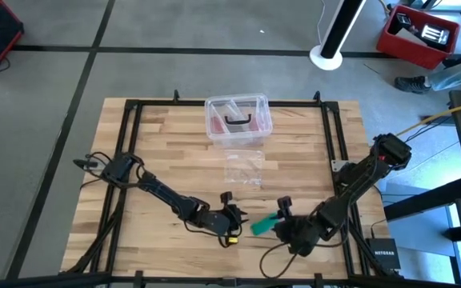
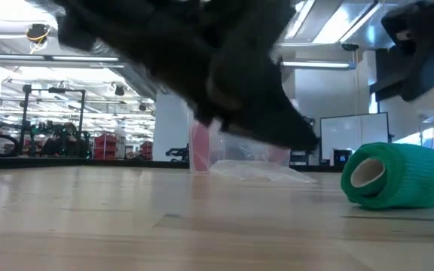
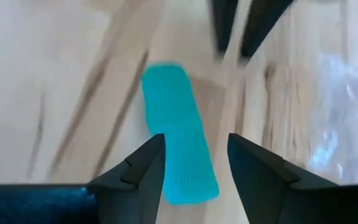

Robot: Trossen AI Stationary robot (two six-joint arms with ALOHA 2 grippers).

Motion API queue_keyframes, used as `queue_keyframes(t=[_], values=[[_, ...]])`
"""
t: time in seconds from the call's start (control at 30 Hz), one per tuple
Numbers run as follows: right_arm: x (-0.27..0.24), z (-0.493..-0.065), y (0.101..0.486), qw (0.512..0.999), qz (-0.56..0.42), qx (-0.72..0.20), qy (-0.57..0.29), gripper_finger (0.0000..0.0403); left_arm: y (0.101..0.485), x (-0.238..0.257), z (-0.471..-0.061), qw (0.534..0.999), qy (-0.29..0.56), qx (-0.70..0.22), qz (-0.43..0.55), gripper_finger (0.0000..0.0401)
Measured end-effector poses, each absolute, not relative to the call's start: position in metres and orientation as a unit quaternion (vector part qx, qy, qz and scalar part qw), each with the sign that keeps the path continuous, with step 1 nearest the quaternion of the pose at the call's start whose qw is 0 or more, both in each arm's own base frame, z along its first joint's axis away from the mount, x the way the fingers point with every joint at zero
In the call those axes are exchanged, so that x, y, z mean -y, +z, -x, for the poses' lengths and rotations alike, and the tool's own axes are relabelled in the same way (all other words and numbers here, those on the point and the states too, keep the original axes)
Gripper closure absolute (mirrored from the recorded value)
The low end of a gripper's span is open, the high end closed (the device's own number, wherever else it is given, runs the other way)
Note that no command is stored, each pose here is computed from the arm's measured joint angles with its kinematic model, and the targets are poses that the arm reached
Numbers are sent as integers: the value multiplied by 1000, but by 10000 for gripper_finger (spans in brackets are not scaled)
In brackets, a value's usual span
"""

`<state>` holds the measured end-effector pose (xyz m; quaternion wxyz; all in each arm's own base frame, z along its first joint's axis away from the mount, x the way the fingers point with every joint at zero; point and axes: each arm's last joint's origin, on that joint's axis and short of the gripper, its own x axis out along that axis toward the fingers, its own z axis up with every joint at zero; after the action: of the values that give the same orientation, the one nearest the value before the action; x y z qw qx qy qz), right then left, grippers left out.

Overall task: Roll bandage
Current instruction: Roll the green bandage, then open the transparent zip lock bag

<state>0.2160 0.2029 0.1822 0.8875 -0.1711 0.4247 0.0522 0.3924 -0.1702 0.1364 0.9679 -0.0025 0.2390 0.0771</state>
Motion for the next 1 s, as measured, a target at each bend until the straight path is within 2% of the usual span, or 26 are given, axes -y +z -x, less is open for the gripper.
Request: queue_keyframes(t=[0.2, 0.3, 0.43, 0.57, 0.67, 0.83, 1.0], values=[[-190, -221, 184, 890, 167, -425, -3, 226, 200, 160, -370, 965, 99, -241, -31, 313], [-170, -236, 191, 895, 173, -408, -49, 226, 211, 138, -361, 946, 148, -280, -64, 313], [-126, -267, 186, 880, 179, -430, -92, 226, 192, 96, -364, 918, 204, -332, -68, 313], [-79, -289, 169, 887, 129, -423, -129, 226, 159, 52, -368, 897, 231, -374, -47, 313], [-53, -294, 150, 898, 73, -410, -140, 226, 139, 34, -370, 894, 215, -393, -16, 313], [-39, -294, 123, 896, 8, -431, -111, 226, 122, 44, -371, 895, 151, -418, 29, 313], [-64, -292, 112, 890, -33, -451, -54, 226, 133, 79, -363, 900, 107, -420, 53, 313]])
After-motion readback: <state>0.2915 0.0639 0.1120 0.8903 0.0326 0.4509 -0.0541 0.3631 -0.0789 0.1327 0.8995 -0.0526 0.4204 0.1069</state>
